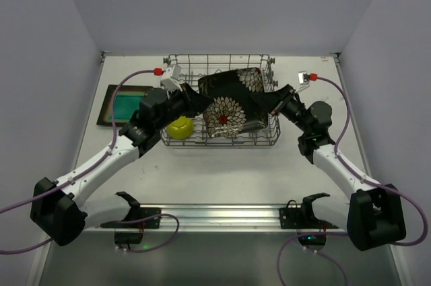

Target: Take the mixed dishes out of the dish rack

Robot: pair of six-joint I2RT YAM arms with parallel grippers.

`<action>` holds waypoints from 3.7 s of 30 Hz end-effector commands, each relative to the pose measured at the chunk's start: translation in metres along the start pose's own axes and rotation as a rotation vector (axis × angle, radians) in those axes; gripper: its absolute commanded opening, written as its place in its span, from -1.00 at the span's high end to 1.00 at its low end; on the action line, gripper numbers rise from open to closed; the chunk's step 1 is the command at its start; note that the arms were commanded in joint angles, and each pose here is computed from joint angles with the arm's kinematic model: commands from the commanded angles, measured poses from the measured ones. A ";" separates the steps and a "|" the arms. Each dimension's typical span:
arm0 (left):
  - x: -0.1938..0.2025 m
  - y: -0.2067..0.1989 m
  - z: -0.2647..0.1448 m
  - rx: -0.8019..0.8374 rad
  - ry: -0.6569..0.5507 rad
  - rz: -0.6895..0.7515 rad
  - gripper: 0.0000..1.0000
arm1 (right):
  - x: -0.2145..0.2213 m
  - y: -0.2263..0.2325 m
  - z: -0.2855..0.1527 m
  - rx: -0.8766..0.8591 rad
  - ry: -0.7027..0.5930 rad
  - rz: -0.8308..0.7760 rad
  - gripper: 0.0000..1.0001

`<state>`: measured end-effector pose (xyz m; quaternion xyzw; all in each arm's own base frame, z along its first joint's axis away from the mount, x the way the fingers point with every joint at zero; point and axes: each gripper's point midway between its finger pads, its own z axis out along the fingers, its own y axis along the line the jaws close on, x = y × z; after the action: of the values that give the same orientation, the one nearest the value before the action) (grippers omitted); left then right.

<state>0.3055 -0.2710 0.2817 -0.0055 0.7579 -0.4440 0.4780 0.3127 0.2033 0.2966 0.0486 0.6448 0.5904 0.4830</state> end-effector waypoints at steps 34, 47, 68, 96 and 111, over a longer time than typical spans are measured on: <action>-0.079 0.013 -0.064 0.014 -0.367 -0.327 1.00 | -0.049 0.000 0.005 0.209 -0.151 -0.100 -0.98; -0.184 0.130 -0.122 -0.275 -0.683 -0.461 1.00 | -0.054 0.005 -0.017 0.234 -0.213 -0.142 -0.98; -0.160 0.341 -0.193 -0.784 -0.953 -0.688 1.00 | -0.059 0.035 -0.064 0.251 -0.293 -0.283 -0.98; -0.116 0.401 -0.186 -0.917 -0.875 -0.742 0.72 | -0.065 0.032 -0.071 0.274 -0.328 -0.318 -0.98; -0.103 0.407 -0.178 -0.952 -0.793 -0.764 0.00 | -0.064 0.030 -0.072 0.277 -0.331 -0.315 -0.98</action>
<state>0.3807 0.1282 0.0627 -0.6570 0.6104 -0.1445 0.4182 0.2820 0.1262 0.3286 0.1093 0.6528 0.4034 0.6318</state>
